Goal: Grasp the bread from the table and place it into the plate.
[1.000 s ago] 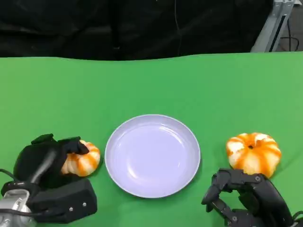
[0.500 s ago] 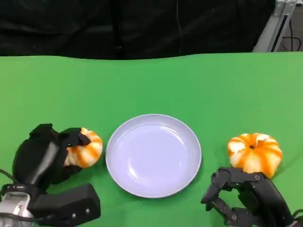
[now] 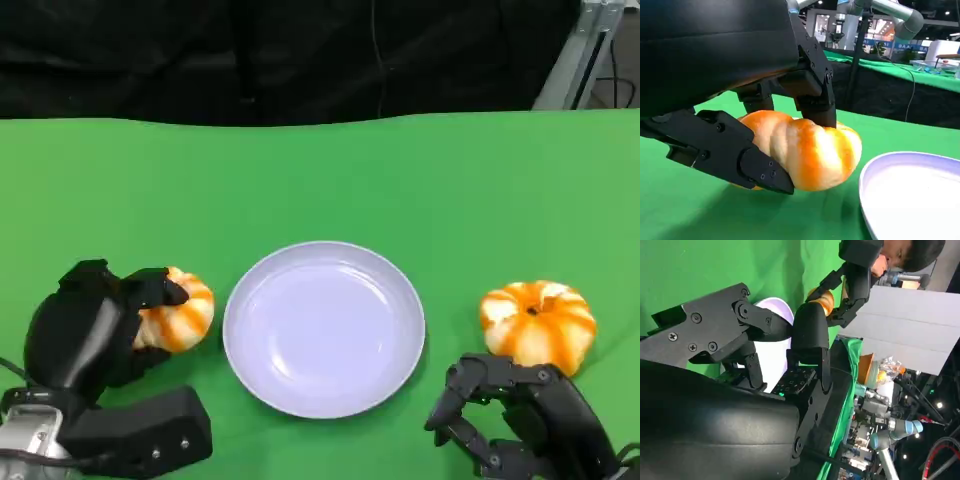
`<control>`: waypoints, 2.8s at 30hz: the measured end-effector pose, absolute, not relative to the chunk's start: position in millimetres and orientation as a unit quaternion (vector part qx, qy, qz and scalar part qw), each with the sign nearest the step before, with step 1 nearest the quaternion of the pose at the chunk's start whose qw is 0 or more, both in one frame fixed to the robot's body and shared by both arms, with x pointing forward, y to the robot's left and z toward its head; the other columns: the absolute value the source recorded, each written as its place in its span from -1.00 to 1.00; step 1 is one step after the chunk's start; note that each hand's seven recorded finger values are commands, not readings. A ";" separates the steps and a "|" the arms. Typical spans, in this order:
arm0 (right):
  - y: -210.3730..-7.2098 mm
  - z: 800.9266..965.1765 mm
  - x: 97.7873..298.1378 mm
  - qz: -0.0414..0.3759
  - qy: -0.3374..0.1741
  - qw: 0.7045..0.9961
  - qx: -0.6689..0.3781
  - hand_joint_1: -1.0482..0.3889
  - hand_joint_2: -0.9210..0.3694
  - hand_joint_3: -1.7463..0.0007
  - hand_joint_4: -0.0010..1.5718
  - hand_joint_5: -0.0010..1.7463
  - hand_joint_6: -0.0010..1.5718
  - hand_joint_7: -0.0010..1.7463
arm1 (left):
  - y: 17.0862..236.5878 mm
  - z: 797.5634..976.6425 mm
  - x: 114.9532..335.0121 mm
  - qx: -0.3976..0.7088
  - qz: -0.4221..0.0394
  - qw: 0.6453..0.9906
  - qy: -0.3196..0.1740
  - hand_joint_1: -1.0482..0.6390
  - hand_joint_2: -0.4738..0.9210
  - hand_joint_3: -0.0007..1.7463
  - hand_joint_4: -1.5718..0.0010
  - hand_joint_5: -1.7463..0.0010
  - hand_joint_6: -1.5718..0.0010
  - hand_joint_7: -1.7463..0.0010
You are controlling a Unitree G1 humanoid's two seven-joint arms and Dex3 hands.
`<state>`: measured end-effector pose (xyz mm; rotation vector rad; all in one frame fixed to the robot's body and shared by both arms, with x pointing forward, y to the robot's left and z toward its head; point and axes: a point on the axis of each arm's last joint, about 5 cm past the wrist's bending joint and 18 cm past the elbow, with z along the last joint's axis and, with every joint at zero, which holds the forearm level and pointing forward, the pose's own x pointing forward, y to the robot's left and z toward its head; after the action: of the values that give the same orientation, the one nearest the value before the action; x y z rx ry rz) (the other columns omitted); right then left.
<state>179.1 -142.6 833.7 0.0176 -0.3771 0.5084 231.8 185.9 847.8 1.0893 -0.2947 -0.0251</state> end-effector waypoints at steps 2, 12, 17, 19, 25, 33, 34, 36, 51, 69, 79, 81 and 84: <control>-142.6 833.6 179.0 0.250 -0.185 0.950 0.009 0.30 -0.63 0.14 -0.04 0.72 0.09 0.24 | 185.7 849.3 229.9 0.514 -0.010 0.845 -0.145 0.19 1.00 -0.98 0.23 -0.67 -0.20 0.22; -142.6 833.6 179.0 0.250 -0.185 0.950 0.009 0.30 -0.63 0.14 -0.04 0.71 0.10 0.23 | 185.4 852.3 229.5 0.515 -0.007 0.844 -0.149 0.19 1.00 -0.98 0.22 -0.66 -0.24 0.29; -142.6 833.6 179.0 0.250 -0.185 0.950 0.009 0.30 -0.63 0.14 -0.04 0.71 0.10 0.23 | 185.4 852.3 229.5 0.515 -0.007 0.844 -0.149 0.19 1.00 -0.98 0.22 -0.66 -0.25 0.31; -142.6 833.6 179.0 0.250 -0.185 0.950 0.009 0.30 -0.63 0.14 -0.04 0.71 0.10 0.23 | 185.4 852.3 229.5 0.515 -0.007 0.844 -0.149 0.19 1.00 -0.98 0.22 -0.66 -0.26 0.31; -142.6 833.6 179.0 0.250 -0.185 0.950 0.009 0.30 -0.63 0.14 -0.04 0.71 0.10 0.23 | 185.4 852.4 229.5 0.515 -0.007 0.844 -0.149 0.19 1.00 -0.98 0.22 -0.66 -0.26 0.33; -142.6 833.6 179.0 0.250 -0.185 0.950 0.009 0.30 -0.63 0.14 -0.04 0.71 0.10 0.23 | 185.4 852.4 229.5 0.515 -0.007 0.844 -0.149 0.19 1.00 -0.98 0.22 -0.66 -0.27 0.34; -142.6 833.6 179.0 0.250 -0.185 0.950 0.009 0.30 -0.63 0.14 -0.04 0.71 0.10 0.23 | 185.4 852.4 229.5 0.515 -0.007 0.844 -0.149 0.19 1.00 -0.98 0.22 -0.66 -0.27 0.34; -142.6 833.7 179.0 0.250 -0.185 0.950 0.009 0.30 -0.63 0.14 -0.04 0.71 0.10 0.23 | 185.4 852.4 229.5 0.515 -0.007 0.844 -0.149 0.19 1.00 -0.98 0.22 -0.66 -0.27 0.34; -142.6 833.6 179.0 0.250 -0.185 0.950 0.009 0.30 -0.63 0.14 -0.04 0.71 0.10 0.23 | 185.4 852.4 229.5 0.515 -0.007 0.844 -0.149 0.19 1.00 -0.98 0.22 -0.66 -0.28 0.36; -142.6 833.6 179.0 0.250 -0.185 0.950 0.009 0.30 -0.63 0.14 -0.04 0.71 0.10 0.23 | 185.4 852.4 229.5 0.515 -0.007 0.844 -0.149 0.19 1.00 -0.98 0.22 -0.66 -0.29 0.37; -142.6 833.6 179.0 0.250 -0.185 0.950 0.009 0.30 -0.63 0.14 -0.04 0.71 0.10 0.23 | 185.4 852.4 229.5 0.515 -0.007 0.844 -0.149 0.19 1.00 -0.98 0.22 -0.66 -0.29 0.37; -142.6 833.6 179.0 0.250 -0.185 0.950 0.009 0.30 -0.63 0.14 -0.04 0.71 0.10 0.23 | 185.4 852.4 229.5 0.515 -0.007 0.844 -0.149 0.19 1.00 -0.98 0.22 -0.66 -0.29 0.37; -142.6 833.6 179.0 0.250 -0.185 0.950 0.009 0.30 -0.63 0.14 -0.04 0.71 0.10 0.23 | 185.4 852.4 229.5 0.515 -0.007 0.844 -0.149 0.19 1.00 -0.98 0.22 -0.66 -0.29 0.37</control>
<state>179.0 -142.6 833.6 0.0174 -0.3769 0.5078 229.5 185.4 852.4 1.0875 -0.3138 -0.0148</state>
